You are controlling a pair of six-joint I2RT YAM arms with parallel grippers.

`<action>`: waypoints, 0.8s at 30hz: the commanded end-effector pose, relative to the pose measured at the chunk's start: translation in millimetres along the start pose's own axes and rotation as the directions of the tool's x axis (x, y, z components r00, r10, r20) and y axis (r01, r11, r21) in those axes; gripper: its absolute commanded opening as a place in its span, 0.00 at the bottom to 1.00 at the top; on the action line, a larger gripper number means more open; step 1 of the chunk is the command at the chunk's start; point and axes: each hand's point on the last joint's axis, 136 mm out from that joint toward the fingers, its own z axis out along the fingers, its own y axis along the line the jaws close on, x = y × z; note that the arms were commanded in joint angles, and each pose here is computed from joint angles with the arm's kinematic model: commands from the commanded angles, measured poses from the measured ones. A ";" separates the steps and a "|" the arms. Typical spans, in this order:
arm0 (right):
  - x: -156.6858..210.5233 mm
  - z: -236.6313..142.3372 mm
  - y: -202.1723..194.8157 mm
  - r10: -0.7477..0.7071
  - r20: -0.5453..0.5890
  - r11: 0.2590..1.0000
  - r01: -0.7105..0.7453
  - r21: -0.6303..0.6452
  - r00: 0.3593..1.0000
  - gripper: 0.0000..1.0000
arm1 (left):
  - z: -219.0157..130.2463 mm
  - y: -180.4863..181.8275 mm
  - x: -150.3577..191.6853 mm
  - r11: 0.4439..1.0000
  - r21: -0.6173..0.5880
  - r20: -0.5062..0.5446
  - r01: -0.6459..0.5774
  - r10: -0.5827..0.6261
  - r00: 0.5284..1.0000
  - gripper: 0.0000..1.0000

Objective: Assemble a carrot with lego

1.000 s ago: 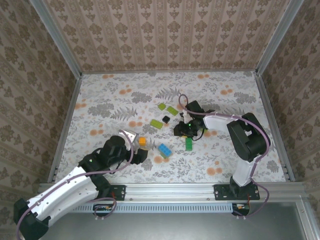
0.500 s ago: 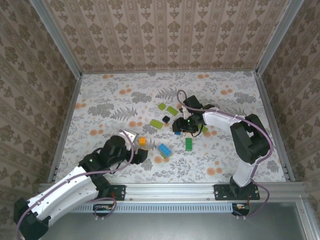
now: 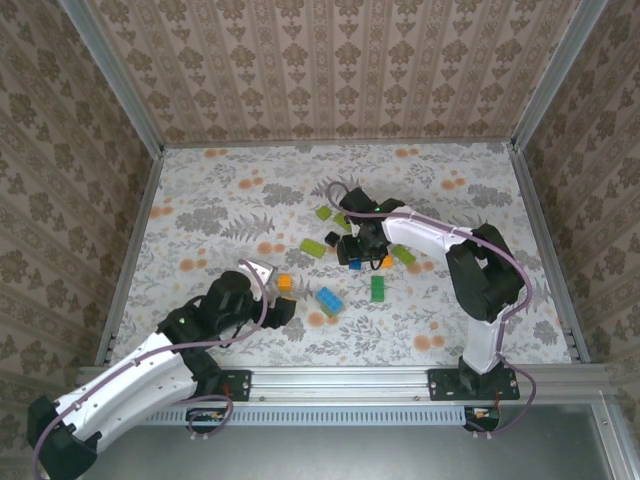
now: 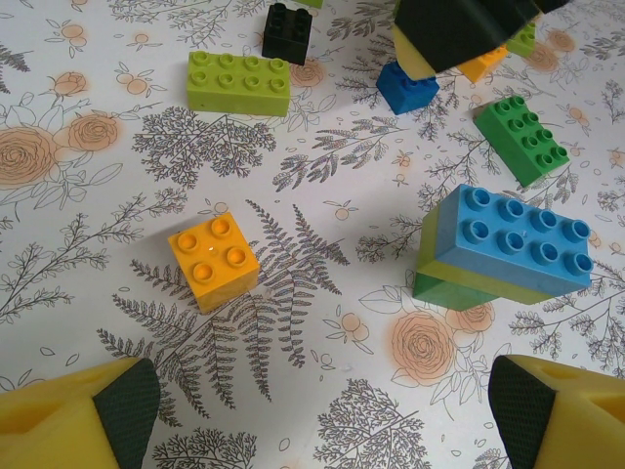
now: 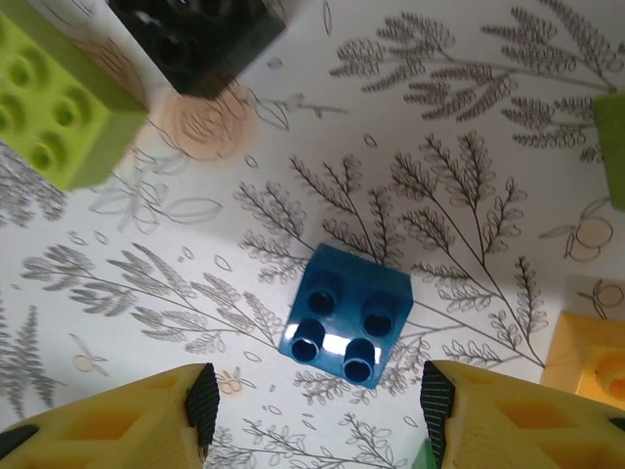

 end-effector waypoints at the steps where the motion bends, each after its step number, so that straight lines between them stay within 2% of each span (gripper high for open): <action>1: 6.2 1.2 -13.0 0.009 -0.033 0.995 -0.005 0.104 0.999 0.61 | 0.6 -2.3 -2.5 1.000 0.007 0.013 -0.026 0.026 1.000 0.90; 14: 3.5 19.5 -2.7 0.027 -0.054 0.997 -0.023 0.079 0.998 0.61 | 0.6 -2.8 -2.5 1.000 0.010 0.012 -0.027 0.027 1.000 0.90; 24: 3.7 25.5 -2.5 0.027 -0.059 0.996 -0.022 0.092 0.998 0.56 | 0.6 -3.3 -2.6 1.000 0.012 0.013 -0.028 0.027 1.000 0.90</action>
